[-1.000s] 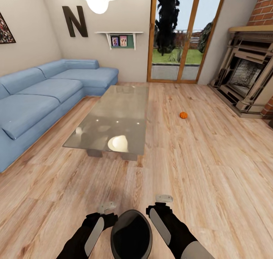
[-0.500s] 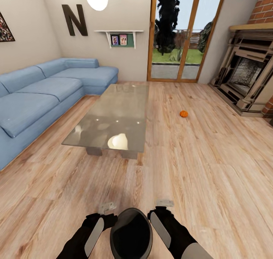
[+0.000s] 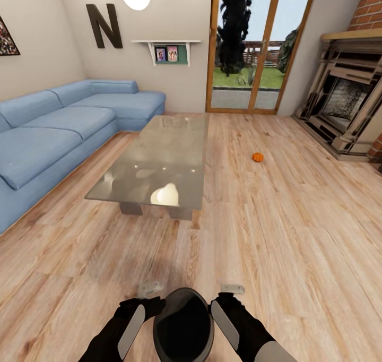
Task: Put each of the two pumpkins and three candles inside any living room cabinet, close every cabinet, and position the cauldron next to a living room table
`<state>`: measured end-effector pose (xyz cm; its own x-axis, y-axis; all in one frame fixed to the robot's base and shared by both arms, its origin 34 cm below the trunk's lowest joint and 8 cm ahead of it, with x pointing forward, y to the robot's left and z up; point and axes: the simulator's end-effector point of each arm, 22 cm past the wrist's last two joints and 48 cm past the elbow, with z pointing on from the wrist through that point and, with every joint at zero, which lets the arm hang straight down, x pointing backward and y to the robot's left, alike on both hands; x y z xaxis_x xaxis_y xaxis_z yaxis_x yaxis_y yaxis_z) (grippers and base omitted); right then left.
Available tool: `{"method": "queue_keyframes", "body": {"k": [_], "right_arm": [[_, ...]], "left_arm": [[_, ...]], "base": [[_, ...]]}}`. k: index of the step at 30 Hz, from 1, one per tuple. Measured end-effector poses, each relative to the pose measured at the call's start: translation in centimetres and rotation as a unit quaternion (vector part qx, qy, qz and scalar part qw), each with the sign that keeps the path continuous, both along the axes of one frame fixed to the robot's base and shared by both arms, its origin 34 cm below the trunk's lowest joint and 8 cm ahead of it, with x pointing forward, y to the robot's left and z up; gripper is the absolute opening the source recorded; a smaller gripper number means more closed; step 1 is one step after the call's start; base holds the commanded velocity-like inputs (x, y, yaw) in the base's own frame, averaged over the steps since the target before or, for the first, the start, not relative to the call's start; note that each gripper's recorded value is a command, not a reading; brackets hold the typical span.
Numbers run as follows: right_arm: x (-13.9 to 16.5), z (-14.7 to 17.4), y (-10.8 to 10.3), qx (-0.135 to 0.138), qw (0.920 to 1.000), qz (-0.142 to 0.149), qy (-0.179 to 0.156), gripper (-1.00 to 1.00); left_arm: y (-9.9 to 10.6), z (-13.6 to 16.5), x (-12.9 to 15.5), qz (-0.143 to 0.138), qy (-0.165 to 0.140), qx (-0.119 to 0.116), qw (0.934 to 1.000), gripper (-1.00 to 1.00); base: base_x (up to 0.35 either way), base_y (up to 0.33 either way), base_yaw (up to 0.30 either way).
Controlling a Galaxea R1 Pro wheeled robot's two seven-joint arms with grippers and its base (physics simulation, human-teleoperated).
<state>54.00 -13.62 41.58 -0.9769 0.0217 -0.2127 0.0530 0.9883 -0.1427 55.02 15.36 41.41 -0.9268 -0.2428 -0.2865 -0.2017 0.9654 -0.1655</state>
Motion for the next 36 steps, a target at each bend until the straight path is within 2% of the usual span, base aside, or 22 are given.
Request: {"method": "queue_keyframes", "body": {"k": [8,13,15,20,24,31,36], "right_arm": [[-0.3,-1.7,0.1,0.003,1.0,0.001,0.001,1.0],[-0.4,-2.9,2.3,0.051,0.9986,0.013,-0.001,1.0],[-0.4,-3.3,2.8,0.061,0.998,0.016,-0.002,1.0],[-0.5,-4.4,3.0,0.065,0.9977,0.018,-0.004,1.0],[-0.6,-5.2,3.0,0.065,0.9977,0.018,-0.005,1.0],[-0.9,-6.7,2.9,0.064,0.9978,0.018,-0.006,1.0],[-1.1,-7.8,2.9,0.064,0.9978,0.018,-0.007,1.0]], "left_arm": [[0.0,-1.6,-0.1,-0.008,-0.005,-0.008,0.9999,1.0],[-0.1,-2.6,-0.3,-0.01,-0.006,-0.008,0.9999,1.0],[-0.1,-3.0,-0.4,-0.011,-0.006,-0.008,0.9999,1.0],[-0.1,-3.9,-0.1,-0.007,-0.016,-0.007,0.9998,1.0],[0.2,-6.0,-1.6,-0.004,-0.002,-0.003,1.0,1.0],[0.6,-8.2,-2.5,0.002,-0.005,0.002,1.0,1.0],[-1.3,-8.9,-2.3,-0.012,-0.017,-0.04,0.999,1.0]], "base": [[0.0,0.0,0.0],[0.0,0.0,0.0],[0.0,0.0,0.0],[0.0,0.0,0.0],[0.0,0.0,0.0],[0.0,0.0,0.0],[0.0,0.0,0.0]]}}
